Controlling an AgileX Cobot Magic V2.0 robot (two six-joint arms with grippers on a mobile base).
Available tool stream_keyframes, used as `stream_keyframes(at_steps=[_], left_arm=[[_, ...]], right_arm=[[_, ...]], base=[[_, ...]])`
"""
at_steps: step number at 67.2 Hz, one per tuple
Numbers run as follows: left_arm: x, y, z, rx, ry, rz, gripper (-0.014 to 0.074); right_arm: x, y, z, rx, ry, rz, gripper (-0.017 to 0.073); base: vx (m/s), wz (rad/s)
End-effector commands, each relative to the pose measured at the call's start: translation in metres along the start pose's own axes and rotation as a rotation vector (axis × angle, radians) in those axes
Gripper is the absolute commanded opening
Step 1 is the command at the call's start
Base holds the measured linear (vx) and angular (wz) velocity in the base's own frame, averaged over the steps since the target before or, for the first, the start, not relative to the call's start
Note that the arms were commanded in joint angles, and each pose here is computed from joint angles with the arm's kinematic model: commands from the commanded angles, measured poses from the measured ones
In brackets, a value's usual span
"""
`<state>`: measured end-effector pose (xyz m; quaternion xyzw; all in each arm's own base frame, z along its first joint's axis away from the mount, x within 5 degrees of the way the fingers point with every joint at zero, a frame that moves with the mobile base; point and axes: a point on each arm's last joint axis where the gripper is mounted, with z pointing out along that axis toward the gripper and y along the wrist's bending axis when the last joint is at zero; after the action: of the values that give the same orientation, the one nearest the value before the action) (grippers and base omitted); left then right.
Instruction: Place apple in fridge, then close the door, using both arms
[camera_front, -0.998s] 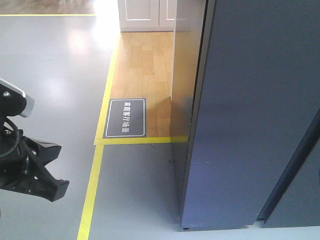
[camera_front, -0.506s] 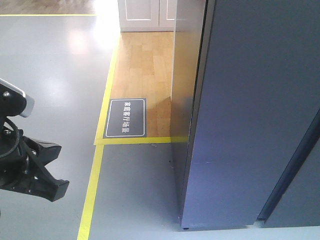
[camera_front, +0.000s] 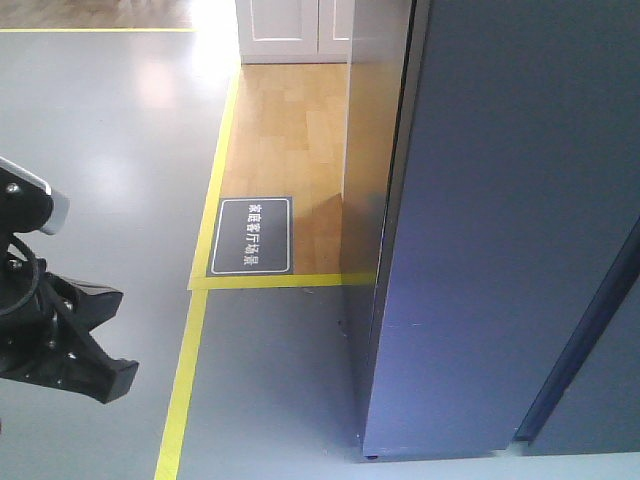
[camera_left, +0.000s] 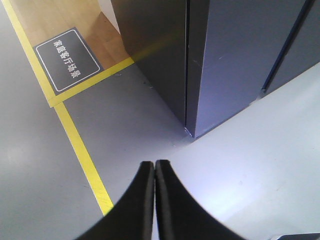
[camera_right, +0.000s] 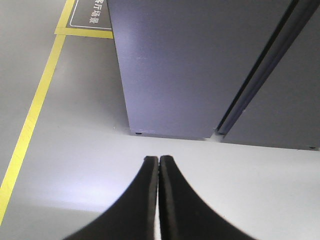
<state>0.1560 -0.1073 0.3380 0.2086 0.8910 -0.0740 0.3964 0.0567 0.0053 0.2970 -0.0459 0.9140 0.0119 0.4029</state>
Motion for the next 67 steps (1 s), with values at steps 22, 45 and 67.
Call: stream_keyframes(at_steps=[22, 45, 67], left_arm=[[-0.003, 0.032, -0.049, -0.072, -0.266, -0.122, -0.0006], [0.082, 0.058, -0.072, -0.283, -0.616, -0.25, -0.0006], [0.127, 0.049, -0.067, -0.276, -0.758, -0.213, -0.0006]], right_arm=[[-0.01, 0.0, -0.005, 0.005, -0.075, -0.007, -0.0003], [-0.01, 0.0, -0.005, 0.005, -0.075, -0.007, -0.0003], [-0.01, 0.0, -0.005, 0.005, -0.075, -0.007, -0.0003]], base=[[0.0, 0.0], [0.0, 0.0], [0.0, 0.0]])
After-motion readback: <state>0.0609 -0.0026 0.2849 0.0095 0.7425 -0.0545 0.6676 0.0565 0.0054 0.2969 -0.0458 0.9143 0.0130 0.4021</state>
